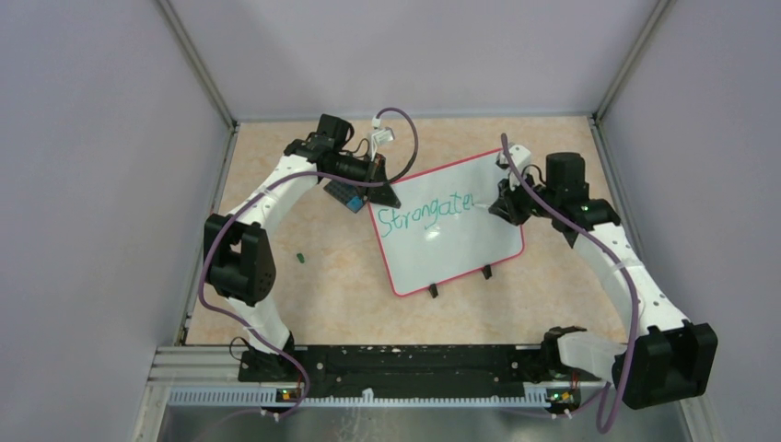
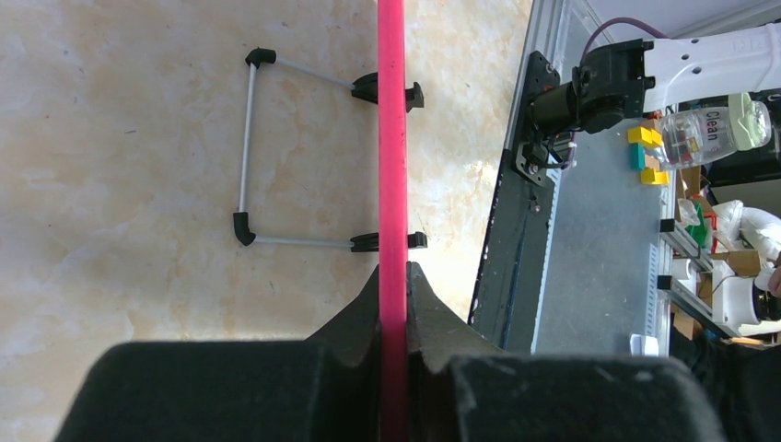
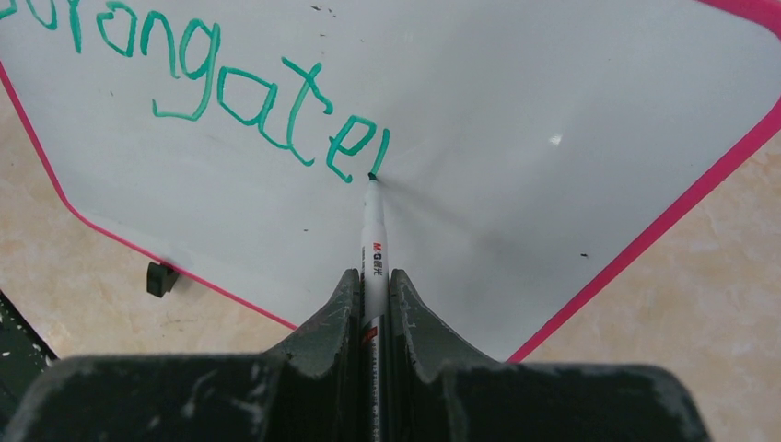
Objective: Write a sentence on the whiteboard
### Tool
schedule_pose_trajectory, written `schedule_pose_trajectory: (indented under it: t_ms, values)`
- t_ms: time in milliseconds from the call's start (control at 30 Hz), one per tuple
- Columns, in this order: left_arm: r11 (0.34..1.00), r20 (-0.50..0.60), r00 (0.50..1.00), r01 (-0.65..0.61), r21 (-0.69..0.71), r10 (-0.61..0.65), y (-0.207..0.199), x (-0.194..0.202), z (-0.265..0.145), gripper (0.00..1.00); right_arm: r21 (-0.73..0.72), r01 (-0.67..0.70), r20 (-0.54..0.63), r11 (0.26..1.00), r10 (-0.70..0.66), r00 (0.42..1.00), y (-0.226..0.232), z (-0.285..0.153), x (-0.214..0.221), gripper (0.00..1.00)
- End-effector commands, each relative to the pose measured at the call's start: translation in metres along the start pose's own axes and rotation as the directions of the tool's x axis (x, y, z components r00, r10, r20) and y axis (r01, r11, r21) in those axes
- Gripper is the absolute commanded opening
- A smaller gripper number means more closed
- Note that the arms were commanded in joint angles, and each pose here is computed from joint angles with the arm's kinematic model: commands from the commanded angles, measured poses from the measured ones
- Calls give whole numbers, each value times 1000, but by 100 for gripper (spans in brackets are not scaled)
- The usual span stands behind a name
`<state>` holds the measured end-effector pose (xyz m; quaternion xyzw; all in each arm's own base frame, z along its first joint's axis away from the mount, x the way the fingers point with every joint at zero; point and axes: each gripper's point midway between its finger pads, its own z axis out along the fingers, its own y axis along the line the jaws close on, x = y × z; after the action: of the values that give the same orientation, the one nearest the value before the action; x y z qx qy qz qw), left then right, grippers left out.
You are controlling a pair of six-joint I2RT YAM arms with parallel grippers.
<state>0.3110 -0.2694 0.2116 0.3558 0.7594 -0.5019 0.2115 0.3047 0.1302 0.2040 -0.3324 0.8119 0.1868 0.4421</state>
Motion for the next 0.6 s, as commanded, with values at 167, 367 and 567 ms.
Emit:
schedule_pose_trajectory:
  t_ms: [167, 367, 567]
  values:
    - [999, -25, 999, -40, -23, 39, 3, 6, 3, 0, 36, 21, -7, 999, -21, 1000, -5, -4, 7, 0]
    - [999, -25, 999, -38, -22, 38, 3, 7, 2, 0, 73, 24, 28, 997, -26, 999, -15, -6, -13, 0]
    - [999, -28, 999, -38, -24, 37, 3, 9, 3, 0, 96, 16, 58, 995, -21, 998, -22, -7, -29, 0]
